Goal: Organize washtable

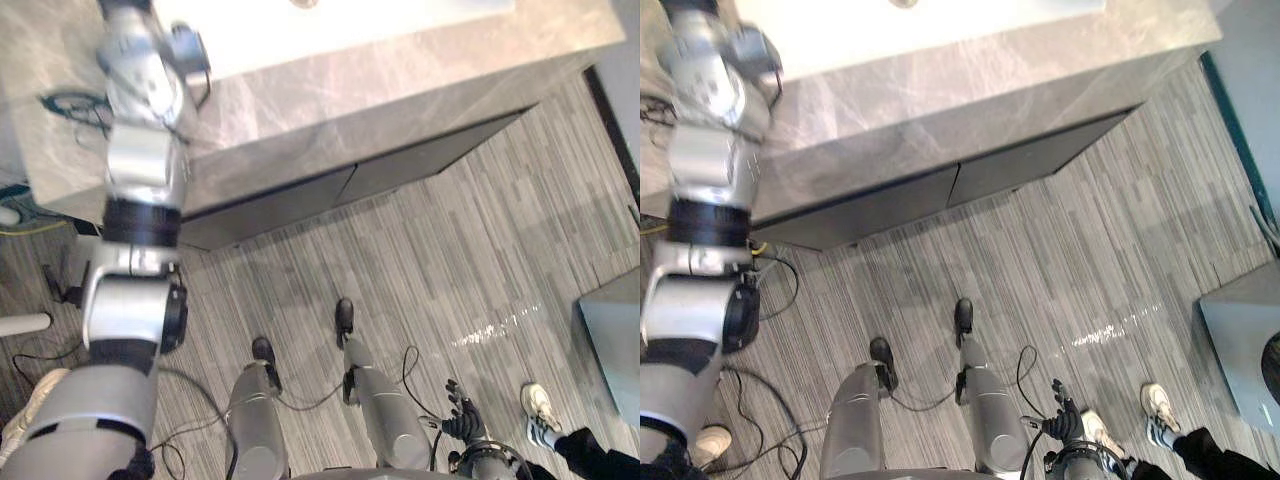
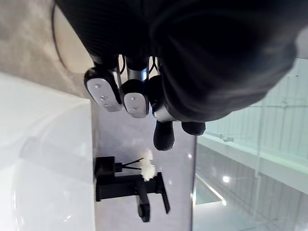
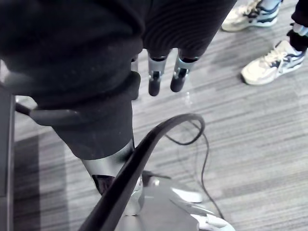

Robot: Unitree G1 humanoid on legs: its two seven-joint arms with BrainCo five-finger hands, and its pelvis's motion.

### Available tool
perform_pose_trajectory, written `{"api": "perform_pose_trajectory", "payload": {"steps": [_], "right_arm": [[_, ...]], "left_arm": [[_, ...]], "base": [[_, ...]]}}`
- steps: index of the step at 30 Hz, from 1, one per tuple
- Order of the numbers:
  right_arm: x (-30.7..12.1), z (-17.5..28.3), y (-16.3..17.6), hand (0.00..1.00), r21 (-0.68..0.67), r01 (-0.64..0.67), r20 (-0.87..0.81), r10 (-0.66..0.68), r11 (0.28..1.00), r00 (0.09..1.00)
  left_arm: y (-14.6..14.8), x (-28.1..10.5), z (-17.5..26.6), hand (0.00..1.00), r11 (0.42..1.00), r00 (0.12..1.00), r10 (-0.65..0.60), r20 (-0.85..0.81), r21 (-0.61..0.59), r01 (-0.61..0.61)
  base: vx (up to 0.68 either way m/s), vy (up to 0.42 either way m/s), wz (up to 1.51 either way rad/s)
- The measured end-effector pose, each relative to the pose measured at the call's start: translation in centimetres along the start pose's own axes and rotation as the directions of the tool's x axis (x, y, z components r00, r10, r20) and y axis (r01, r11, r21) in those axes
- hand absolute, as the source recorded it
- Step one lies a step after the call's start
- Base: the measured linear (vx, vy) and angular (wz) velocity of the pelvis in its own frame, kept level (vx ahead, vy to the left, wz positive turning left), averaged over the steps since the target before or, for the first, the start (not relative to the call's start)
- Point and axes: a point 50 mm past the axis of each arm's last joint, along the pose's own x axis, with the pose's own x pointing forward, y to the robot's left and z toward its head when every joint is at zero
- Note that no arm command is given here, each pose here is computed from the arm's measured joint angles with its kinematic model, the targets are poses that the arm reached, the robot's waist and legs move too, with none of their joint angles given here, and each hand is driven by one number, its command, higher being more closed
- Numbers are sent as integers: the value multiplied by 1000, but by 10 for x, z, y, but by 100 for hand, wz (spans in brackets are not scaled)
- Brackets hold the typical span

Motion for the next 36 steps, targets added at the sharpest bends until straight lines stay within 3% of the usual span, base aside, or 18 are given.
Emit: {"api": "perform_pose_trajectory", "payload": {"steps": [4, 9, 11, 13, 15, 17, 18, 19, 20, 21, 23, 25, 28, 32, 36], "right_arm": [[-3, -22, -9, 0, -11, 10, -106, -11, 1000, 994], [-12, -50, -15, 0, -15, 21, -231, -24, 1000, 973], [-17, -62, -17, 0, 3, 29, -291, -27, 1000, 956], [-19, -67, -18, 0, 14, 40, -314, -33, 999, 949], [-21, -71, -18, 0, 20, 38, -337, -29, 999, 941], [-22, -73, -16, 0, 34, 39, -345, -25, 999, 938], [-22, -73, -15, 0, 42, 41, -349, -24, 998, 937], [-23, -75, -13, 0, 58, 41, -358, -18, 997, 934], [-24, -77, -11, 0, 71, 43, -367, -14, 996, 930], [-25, -78, -11, 0, 76, 46, -369, -14, 996, 929], [-26, -80, -7, 0, 101, 55, -385, -12, 993, 923], [-27, -84, -5, 0, 115, 67, -407, -14, 991, 913], [-30, -90, -5, 0, 139, 95, -440, -24, 986, 898], [-27, -89, -7, 0, 145, 110, -450, -33, 983, 892], [-10, -71, -4, 0, 147, 103, -409, -34, 984, 912]], "left_arm": [[53, -43, -4, 100, 989, 995, 99, -9, 113, -97], [134, -117, -11, 100, 890, 925, 366, -107, 332, -314], [164, -163, -15, 100, 807, 849, 494, -187, 462, -368], [178, -186, -18, 100, 763, 801, 552, -230, 527, -375], [198, -228, -26, 100, 693, 693, 642, -328, 635, -341], [211, -294, -38, 100, 648, 503, 721, -477, 720, -247], [212, -313, -42, 100, 648, 439, 733, -519, 728, -222], [210, -353, -50, 100, 652, 291, 750, -594, 738, -175], [205, -395, -54, 0, 663, 127, 749, -650, 739, -121], [200, -415, -56, 0, 671, 45, 741, -670, 735, -99], [176, -487, -54, 0, 721, -261, 664, -701, 693, -26], [157, -527, -43, 0, 754, -445, 586, -677, 657, -8], [124, -565, -26, 0, 790, -628, 457, -630, 612, -39], [118, -574, -21, 0, 801, -670, 413, -617, 596, -54], [108, -544, -61, 0, 863, -581, 374, -723, 501, -67]], "base": [[57, -17, 18], [68, 28, 17], [70, 42, 17], [41, 39, 12], [31, 60, 18], [0, 81, 18], [-10, 70, 10], [-20, 63, 5], [-17, 47, 4], [-19, 51, 5], [-16, 50, 8], [-3, 41, 12], [6, 36, 22], [39, 10, 18], [-34, 37, 44]]}}
